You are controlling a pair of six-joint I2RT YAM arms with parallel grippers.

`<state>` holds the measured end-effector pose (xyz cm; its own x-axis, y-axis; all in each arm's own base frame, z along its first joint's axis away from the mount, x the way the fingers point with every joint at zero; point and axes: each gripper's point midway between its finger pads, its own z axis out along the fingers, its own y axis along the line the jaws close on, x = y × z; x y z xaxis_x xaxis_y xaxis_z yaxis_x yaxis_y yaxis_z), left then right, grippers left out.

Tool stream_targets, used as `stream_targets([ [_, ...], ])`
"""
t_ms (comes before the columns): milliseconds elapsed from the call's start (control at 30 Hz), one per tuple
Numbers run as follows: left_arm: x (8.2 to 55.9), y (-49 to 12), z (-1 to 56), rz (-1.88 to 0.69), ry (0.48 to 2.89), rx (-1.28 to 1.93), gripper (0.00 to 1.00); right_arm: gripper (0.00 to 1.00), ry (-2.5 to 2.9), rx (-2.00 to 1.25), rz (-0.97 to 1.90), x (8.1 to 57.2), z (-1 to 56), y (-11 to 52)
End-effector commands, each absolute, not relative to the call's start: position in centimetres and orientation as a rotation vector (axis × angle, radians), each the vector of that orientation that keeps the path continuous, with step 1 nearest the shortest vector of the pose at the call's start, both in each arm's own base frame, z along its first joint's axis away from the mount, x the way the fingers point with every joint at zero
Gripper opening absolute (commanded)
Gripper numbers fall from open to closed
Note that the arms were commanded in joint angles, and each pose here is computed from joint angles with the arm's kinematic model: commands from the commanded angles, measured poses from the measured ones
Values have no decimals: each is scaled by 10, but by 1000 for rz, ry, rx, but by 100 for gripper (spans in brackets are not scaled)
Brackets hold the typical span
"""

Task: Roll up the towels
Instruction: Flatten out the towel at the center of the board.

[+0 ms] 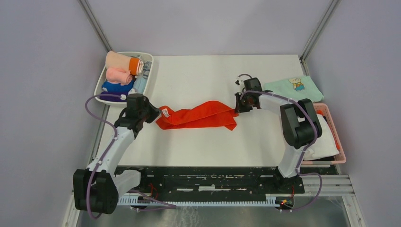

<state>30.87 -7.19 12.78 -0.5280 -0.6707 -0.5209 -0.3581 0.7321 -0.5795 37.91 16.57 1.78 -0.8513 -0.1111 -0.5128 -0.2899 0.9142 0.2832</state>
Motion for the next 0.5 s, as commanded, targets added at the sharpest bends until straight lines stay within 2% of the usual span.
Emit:
stream_targets([
  [0, 344, -56, 179, -448, 2073, -734, 3, 1, 2523, -339, 325, 405, 57, 149],
  [133, 390, -42, 234, -409, 1980, -732, 3, 0, 2345, -334, 91, 451, 140, 120],
  [267, 431, -35, 301, -409, 1887, -706, 3, 0, 2173, -334, -52, 477, 229, 101],
  [367, 435, -28, 346, -387, 1798, -688, 3, 0, 2080, -341, -113, 475, 280, 90],
  [467, 420, -20, 367, -365, 1731, -689, 3, 0, 2037, -334, -95, 457, 300, 87],
])
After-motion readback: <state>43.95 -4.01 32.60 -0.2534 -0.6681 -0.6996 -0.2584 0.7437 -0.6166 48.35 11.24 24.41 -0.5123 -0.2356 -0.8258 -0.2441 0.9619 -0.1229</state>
